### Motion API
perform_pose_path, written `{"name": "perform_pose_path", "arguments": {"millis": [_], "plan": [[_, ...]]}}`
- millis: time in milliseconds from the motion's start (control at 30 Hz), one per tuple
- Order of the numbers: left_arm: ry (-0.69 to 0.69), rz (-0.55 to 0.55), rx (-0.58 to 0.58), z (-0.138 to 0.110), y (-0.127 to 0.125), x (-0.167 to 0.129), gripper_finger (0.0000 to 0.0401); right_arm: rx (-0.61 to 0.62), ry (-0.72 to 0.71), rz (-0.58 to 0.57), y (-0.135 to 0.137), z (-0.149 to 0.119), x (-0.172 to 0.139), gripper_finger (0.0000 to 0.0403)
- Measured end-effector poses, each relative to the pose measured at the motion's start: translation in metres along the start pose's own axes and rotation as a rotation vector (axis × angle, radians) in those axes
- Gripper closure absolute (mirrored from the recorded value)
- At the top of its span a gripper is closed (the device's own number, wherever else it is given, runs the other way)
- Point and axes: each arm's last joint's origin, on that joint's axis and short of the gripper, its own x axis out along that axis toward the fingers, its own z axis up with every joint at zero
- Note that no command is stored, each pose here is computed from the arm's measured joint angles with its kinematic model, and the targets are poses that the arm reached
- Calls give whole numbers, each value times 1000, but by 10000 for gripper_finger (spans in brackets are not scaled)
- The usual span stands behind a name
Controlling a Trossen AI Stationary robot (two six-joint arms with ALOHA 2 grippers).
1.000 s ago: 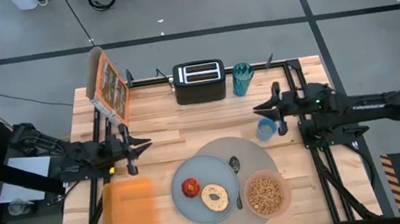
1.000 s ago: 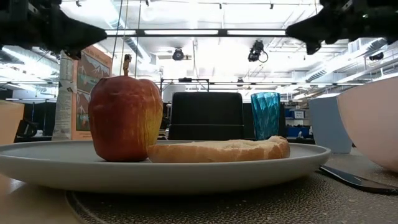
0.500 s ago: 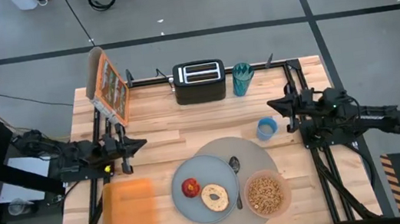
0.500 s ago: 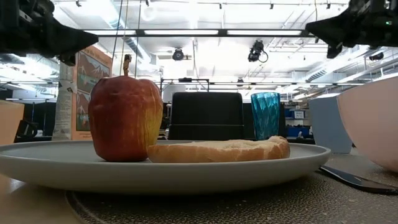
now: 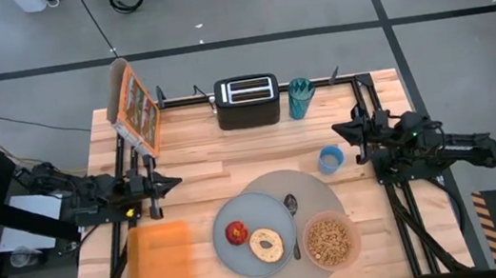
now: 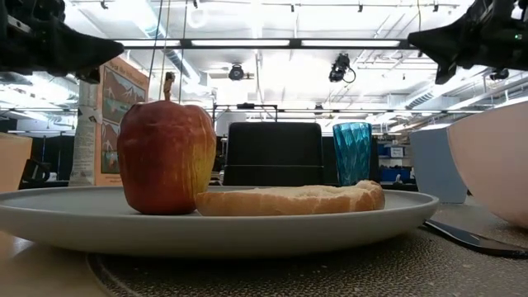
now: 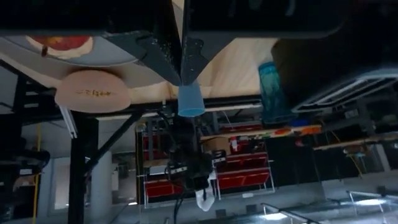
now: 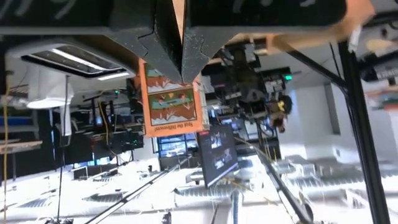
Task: Arrange a breakfast setting
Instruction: Return to home position
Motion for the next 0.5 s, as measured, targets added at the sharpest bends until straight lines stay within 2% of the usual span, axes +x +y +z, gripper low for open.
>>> {"name": "perform_pose_path", "arguments": {"millis": [100,300,500], "plan": [[-4,0,11,0,0,0,387,40,-10,1,0,1,0,387],[4,-1,-127,0,0,0,387,35,-20,2,0,2,0,383],[4,-1,-128,-1,0,0,387,33,-19,1,0,2,0,383]]}}
